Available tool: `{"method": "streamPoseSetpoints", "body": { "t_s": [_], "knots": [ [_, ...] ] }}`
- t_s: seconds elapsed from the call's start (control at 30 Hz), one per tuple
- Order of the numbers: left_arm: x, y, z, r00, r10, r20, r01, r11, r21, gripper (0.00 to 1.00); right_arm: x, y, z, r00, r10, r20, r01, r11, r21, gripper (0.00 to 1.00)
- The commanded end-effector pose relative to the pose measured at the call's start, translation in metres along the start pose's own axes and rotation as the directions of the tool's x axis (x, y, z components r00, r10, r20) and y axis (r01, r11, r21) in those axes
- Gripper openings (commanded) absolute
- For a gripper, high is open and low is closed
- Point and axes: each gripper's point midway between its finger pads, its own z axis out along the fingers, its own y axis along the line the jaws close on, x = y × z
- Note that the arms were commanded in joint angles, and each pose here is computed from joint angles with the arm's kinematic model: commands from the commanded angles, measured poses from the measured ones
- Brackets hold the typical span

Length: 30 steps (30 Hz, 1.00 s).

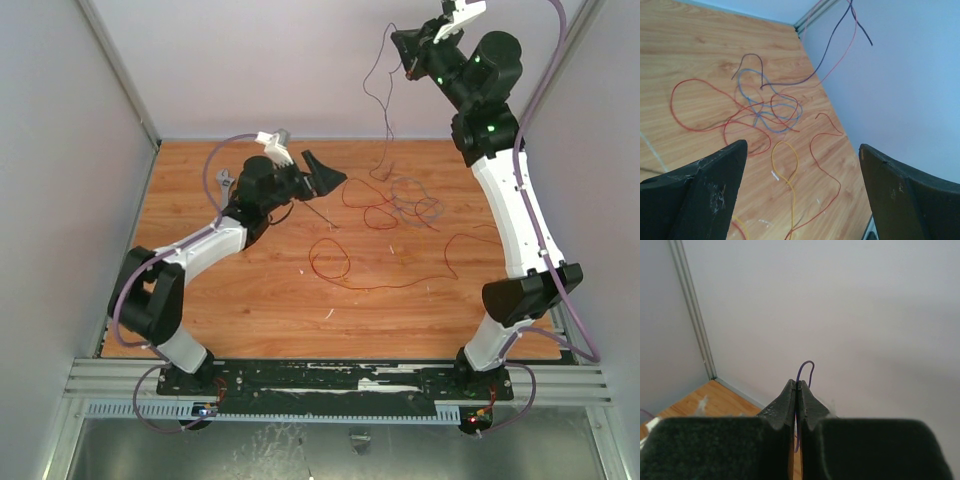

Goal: Zip-tie the wires
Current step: Pick up the cable at the center of the board.

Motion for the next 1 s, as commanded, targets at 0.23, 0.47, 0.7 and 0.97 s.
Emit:
{"method": "streamPoseSetpoints", "body": {
  "t_s": [0.23,0.47,0.7,0.97],
  "knots": [
    [0.017,-0.039,0.021,0.999,0.039,-0.036,-0.034,0.989,0.142,0.75,-0.044,0.012,-0.015,0.996,0.0,0.086,0.003,0.999,-0.034,0.0],
    [0.047,-0.057,0.025,0.995,0.009,-0.101,0.012,0.979,0.205,0.53,-0.037,0.014,-0.014,0.997,0.025,0.078,-0.022,0.999,-0.049,0.0],
    [0.081,-0.073,0.047,0.987,-0.003,-0.161,0.043,0.969,0.245,0.61,-0.038,0.016,-0.016,0.996,0.034,0.079,-0.03,0.998,-0.056,0.0],
    [0.072,-0.05,0.094,0.996,0.057,-0.066,-0.047,0.987,0.152,0.66,-0.042,0.02,-0.025,0.996,0.031,0.084,-0.026,0.998,-0.059,0.0]
  ]
}}
